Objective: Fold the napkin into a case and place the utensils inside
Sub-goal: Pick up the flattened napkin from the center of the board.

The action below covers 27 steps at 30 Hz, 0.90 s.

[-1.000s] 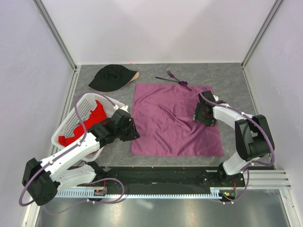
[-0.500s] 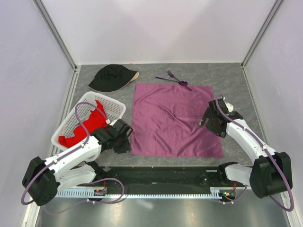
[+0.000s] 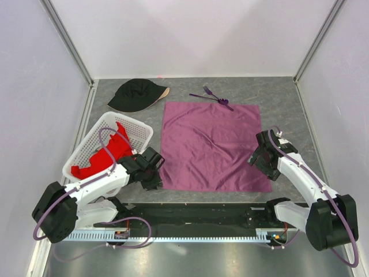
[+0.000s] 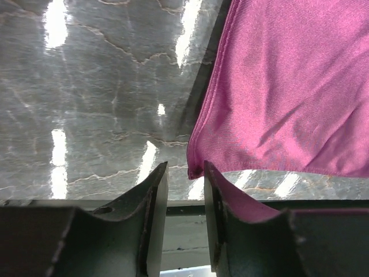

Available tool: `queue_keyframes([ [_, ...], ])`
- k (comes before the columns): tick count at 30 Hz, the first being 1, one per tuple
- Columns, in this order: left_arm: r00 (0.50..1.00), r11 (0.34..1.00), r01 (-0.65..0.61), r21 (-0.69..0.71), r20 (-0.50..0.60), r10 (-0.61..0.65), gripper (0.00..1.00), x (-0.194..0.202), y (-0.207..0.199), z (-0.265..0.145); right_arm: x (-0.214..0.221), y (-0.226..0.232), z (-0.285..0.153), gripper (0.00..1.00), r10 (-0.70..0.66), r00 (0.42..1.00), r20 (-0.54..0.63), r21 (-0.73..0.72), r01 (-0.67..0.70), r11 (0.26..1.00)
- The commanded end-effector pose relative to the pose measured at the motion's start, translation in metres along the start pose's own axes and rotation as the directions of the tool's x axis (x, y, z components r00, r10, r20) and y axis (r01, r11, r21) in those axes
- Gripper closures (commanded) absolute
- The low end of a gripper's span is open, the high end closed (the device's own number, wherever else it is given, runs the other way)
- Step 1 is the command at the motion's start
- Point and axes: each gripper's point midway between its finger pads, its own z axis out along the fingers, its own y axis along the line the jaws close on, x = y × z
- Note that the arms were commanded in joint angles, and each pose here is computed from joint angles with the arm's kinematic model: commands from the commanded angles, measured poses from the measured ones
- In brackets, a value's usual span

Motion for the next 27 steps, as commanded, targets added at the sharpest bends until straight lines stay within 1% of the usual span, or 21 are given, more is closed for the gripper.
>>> queue_keyframes([
  [1,0.998,0.998,0.06,0.025,-0.022,-0.06,0.63,0.004,-0.008,0.007,0.001,-0.004,-0.002,0.14,0.015,1.0,-0.001,0.011,-0.015,1.0],
  [3,0.998,0.998,0.062,0.021,-0.015,-0.061,0.69,0.002,-0.007,0.008,0.002,-0.006,0.0,0.14,0.018,1.0,0.004,0.018,-0.018,1.0],
  [4,0.998,0.998,0.059,0.018,-0.012,-0.058,0.74,0.001,-0.007,0.009,0.003,-0.006,0.002,0.17,0.017,1.0,0.0,0.019,-0.017,1.0],
  [5,0.998,0.998,0.057,0.022,-0.003,-0.057,0.85,-0.001,-0.008,0.008,0.005,0.0,0.002,0.21,0.007,1.0,-0.018,-0.012,-0.008,1.0],
  [6,0.998,0.998,0.055,0.022,0.012,-0.055,0.89,-0.003,-0.008,0.008,0.008,0.005,0.003,0.3,-0.009,0.999,-0.034,-0.037,0.008,0.999],
  [7,0.998,0.998,0.05,0.024,0.022,-0.051,0.93,-0.005,-0.008,0.007,0.01,0.009,0.005,0.41,-0.069,0.996,-0.048,-0.065,0.066,0.996],
  [8,0.998,0.999,0.047,0.026,0.032,-0.048,0.98,-0.008,-0.009,0.007,0.014,0.024,0.004,0.51,-0.098,0.993,-0.071,-0.142,0.087,0.986],
  [9,0.998,0.999,0.046,0.024,0.039,-0.047,0.98,-0.009,-0.009,0.007,0.017,0.029,0.005,0.56,-0.134,0.988,-0.081,-0.176,0.118,0.977],
  [10,0.998,0.999,0.04,0.027,0.04,-0.041,0.98,-0.01,-0.01,0.007,0.02,0.032,0.008,0.56,-0.179,0.98,-0.092,-0.196,0.159,0.968],
  [11,0.999,0.999,0.031,0.033,0.044,-0.032,0.98,-0.012,-0.012,0.007,0.02,0.041,0.01,0.56,-0.2,0.976,-0.086,-0.238,0.175,0.955],
  [13,0.999,0.999,0.02,0.037,0.046,-0.022,0.98,-0.014,-0.015,0.006,0.029,0.043,0.018,0.58,-0.226,0.968,-0.112,-0.255,0.192,0.948],
  [15,0.998,0.999,-0.001,0.039,0.06,-0.001,0.98,-0.018,-0.017,0.005,0.033,0.052,0.022,0.64,-0.241,0.962,-0.127,-0.299,0.195,0.934],
  [19,0.997,0.999,-0.014,0.052,0.082,0.01,0.98,-0.028,-0.021,0.002,0.039,0.069,0.032,0.64,-0.281,0.948,-0.146,-0.34,0.219,0.914],
  [20,0.996,0.999,-0.009,0.052,0.086,0.005,0.98,-0.032,-0.02,0.002,0.035,0.079,0.032,0.64,-0.285,0.95,-0.127,-0.364,0.223,0.904],
  [22,0.996,0.999,-0.003,0.053,0.088,-0.001,0.98,-0.037,-0.02,0.003,0.04,0.089,0.035,0.63,-0.308,0.939,-0.152,-0.379,0.233,0.896],
  [23,0.996,0.999,0.015,0.051,0.092,-0.019,0.98,-0.042,-0.018,0.003,0.034,0.098,0.032,0.63,-0.319,0.937,-0.139,-0.391,0.244,0.887],
  [24,0.995,0.998,0.018,0.057,0.098,-0.024,0.98,-0.046,-0.019,0.002,0.033,0.099,0.033,0.62,-0.323,0.935,-0.147,-0.38,0.248,0.891],
  [25,0.994,0.998,0.018,0.06,0.104,-0.024,0.98,-0.049,-0.019,0.002,0.03,0.092,0.033,0.62,-0.325,0.934,-0.148,-0.337,0.261,0.904],
  [27,0.994,0.997,0.009,0.08,0.109,-0.017,0.98,-0.051,-0.023,0.002,0.012,0.09,0.021,0.61,-0.312,0.946,-0.091,-0.301,0.272,0.914],
])
